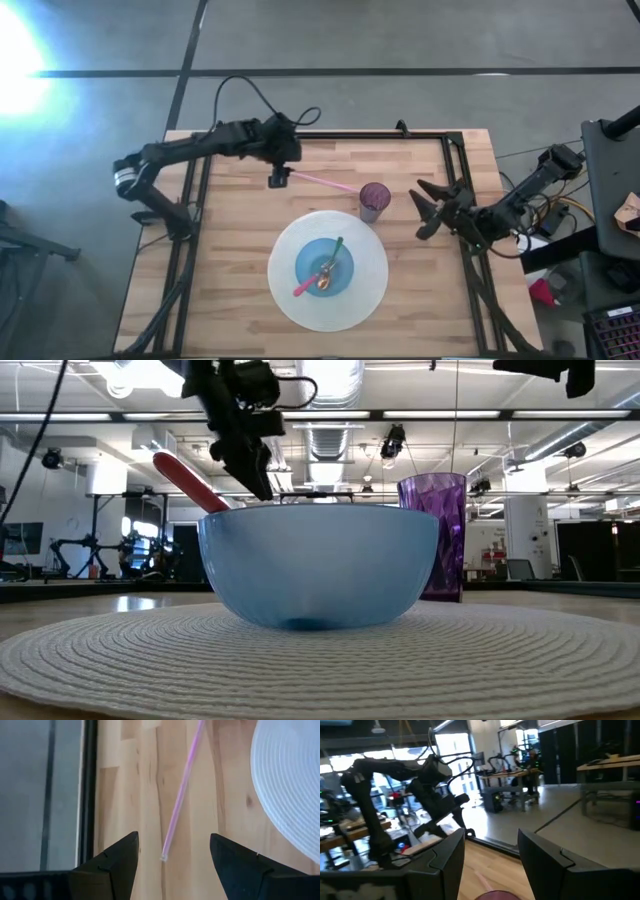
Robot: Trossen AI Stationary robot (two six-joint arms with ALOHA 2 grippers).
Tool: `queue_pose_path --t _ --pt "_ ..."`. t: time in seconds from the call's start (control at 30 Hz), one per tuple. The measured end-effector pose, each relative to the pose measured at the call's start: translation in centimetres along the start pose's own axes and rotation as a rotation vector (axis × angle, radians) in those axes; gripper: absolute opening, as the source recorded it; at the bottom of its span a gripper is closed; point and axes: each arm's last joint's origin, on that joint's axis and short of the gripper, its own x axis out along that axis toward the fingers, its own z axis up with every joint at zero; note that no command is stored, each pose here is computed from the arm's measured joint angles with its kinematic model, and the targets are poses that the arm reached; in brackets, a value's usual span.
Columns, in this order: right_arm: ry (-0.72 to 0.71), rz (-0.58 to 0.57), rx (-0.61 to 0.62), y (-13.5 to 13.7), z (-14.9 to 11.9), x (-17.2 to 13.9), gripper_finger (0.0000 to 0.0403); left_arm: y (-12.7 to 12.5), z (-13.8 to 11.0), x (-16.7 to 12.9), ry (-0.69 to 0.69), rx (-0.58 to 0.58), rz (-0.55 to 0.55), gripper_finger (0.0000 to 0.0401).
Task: Pick & Place Utensil
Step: Put the pink straw in the purple cup
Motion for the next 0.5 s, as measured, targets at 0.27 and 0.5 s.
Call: queue_pose_path --t 0.27,0.5 --pt "-0.013 -0.01 -0.021 -1.0 1.2 -0.2 0.0178 0.9 0.6 2.3 0.031 0.055 -0.111 0.0238" --pt "-0.024 -0.014 -0.039 -2.0 2.2 -0.3 0.0178 2.3 -0.6 4.1 0.048 0.018 -0.172 0.0238"
